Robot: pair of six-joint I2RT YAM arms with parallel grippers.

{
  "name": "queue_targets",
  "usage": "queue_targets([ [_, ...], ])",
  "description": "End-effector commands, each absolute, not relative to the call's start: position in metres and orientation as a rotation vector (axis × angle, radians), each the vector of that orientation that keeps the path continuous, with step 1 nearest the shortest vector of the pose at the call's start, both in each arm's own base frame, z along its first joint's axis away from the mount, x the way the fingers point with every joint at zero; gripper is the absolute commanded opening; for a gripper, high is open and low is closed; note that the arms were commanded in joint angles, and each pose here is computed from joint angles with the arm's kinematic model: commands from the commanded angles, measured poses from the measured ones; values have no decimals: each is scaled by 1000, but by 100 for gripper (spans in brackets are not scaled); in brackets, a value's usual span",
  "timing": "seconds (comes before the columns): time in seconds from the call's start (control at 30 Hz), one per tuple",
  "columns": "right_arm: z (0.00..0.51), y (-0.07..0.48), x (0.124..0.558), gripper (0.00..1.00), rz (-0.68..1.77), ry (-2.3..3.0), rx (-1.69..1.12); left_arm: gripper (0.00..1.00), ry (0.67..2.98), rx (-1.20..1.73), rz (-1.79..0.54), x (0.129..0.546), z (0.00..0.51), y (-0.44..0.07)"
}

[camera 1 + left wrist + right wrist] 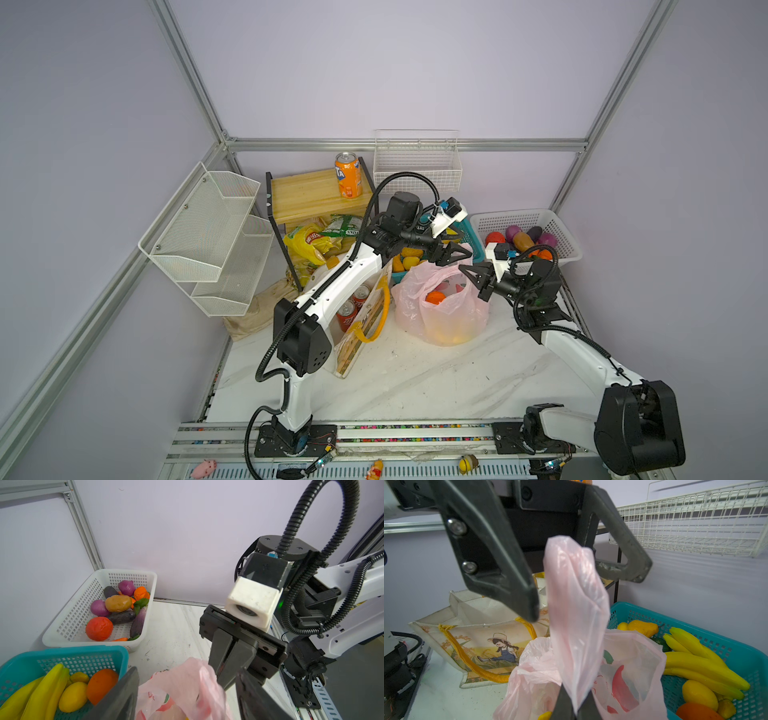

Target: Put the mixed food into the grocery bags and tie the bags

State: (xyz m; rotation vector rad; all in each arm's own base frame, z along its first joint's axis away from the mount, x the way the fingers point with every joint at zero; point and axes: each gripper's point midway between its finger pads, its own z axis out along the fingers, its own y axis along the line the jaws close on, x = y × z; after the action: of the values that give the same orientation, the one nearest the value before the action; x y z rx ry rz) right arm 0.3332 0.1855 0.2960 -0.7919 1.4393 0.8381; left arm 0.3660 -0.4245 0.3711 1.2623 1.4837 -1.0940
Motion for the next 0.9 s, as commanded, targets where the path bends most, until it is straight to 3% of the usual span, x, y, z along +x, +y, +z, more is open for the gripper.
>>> queue_targets([
  [0.0,295,189,326,0,851,1430,-813,63,1341,1251,-1128,350,428,-427],
  [0.17,293,188,328,0,843,1446,-803,41,1352,1256,-1119,351,421,-428],
  [0.33,293,184,330,0,823,1458,-774,8,1371,1274,-1078,351,411,-423],
  [0.4,293,183,330,0,825,1462,-754,0,1401,1274,-1045,351,400,-415],
  [0.87,288,178,332,7,889,1529,-622,0,1410,1067,-991,352,378,-390],
])
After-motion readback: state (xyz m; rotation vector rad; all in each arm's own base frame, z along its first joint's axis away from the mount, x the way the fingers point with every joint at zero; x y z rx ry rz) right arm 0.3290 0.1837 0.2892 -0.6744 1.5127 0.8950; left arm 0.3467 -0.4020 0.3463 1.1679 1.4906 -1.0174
